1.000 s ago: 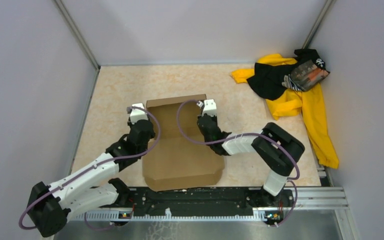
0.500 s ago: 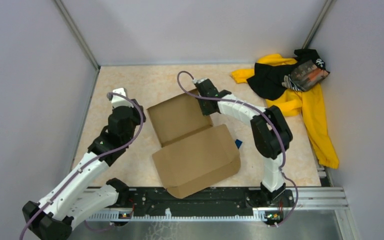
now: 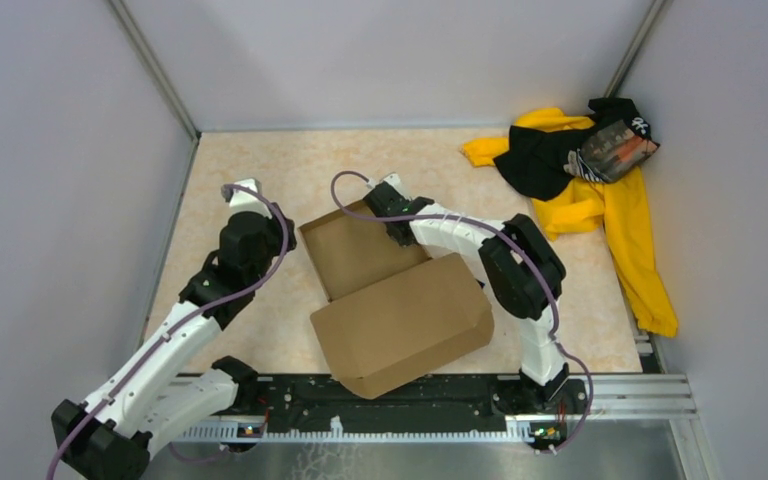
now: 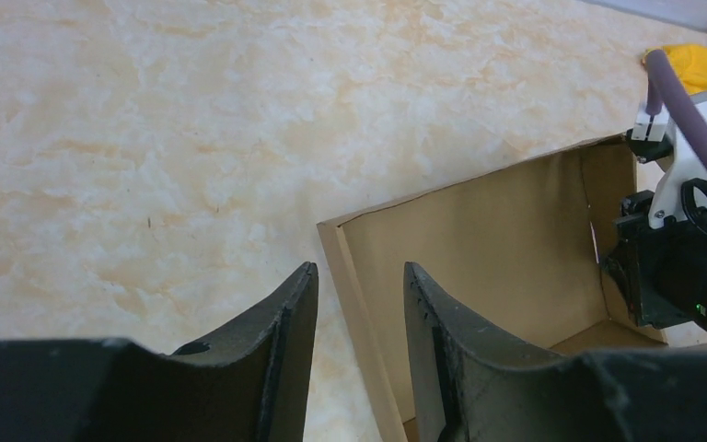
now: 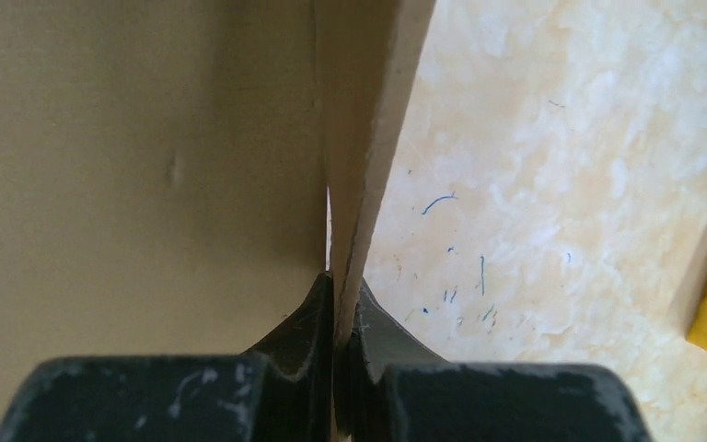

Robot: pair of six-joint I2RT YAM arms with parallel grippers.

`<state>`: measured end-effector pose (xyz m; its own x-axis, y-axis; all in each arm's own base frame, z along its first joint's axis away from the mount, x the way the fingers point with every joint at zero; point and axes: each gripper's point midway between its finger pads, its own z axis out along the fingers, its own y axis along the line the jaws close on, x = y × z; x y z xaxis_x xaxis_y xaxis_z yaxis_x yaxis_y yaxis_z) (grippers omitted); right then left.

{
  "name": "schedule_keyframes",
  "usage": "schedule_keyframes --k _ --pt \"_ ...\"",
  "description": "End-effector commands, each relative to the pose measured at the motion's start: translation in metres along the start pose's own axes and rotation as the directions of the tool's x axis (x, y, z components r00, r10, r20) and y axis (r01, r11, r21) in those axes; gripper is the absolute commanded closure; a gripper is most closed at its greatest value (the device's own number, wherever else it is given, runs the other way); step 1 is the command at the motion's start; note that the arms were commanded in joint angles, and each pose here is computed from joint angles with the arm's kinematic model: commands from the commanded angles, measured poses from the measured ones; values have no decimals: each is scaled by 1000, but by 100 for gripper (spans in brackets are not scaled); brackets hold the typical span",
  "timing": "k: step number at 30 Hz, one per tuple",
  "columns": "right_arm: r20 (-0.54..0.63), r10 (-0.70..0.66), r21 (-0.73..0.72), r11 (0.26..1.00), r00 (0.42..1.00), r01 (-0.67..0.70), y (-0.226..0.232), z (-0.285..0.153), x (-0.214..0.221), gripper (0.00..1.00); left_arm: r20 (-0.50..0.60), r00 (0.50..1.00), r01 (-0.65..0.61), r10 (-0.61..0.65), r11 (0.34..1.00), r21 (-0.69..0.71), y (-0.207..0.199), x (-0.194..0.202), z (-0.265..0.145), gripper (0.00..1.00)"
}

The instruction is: Fold the paper box

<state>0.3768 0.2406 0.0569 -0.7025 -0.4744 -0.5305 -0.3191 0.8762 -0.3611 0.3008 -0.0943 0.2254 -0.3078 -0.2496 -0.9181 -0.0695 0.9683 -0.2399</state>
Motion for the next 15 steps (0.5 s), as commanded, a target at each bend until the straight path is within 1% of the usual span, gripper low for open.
schedule_keyframes --k 1,8,15 --pt "57 -30 209 978 998 17 -22 6 3 100 -3 1000 22 -21 999 38 -6 2 1 54" --pt "86 -57 277 960 995 31 -22 10 7 100 -13 1000 17 -17 999 41 -7 7 5 54" --pt "73 -53 326 945 996 26 -23 18 23 100 -15 1000 18 -17 999 41 -7 8 5 54"
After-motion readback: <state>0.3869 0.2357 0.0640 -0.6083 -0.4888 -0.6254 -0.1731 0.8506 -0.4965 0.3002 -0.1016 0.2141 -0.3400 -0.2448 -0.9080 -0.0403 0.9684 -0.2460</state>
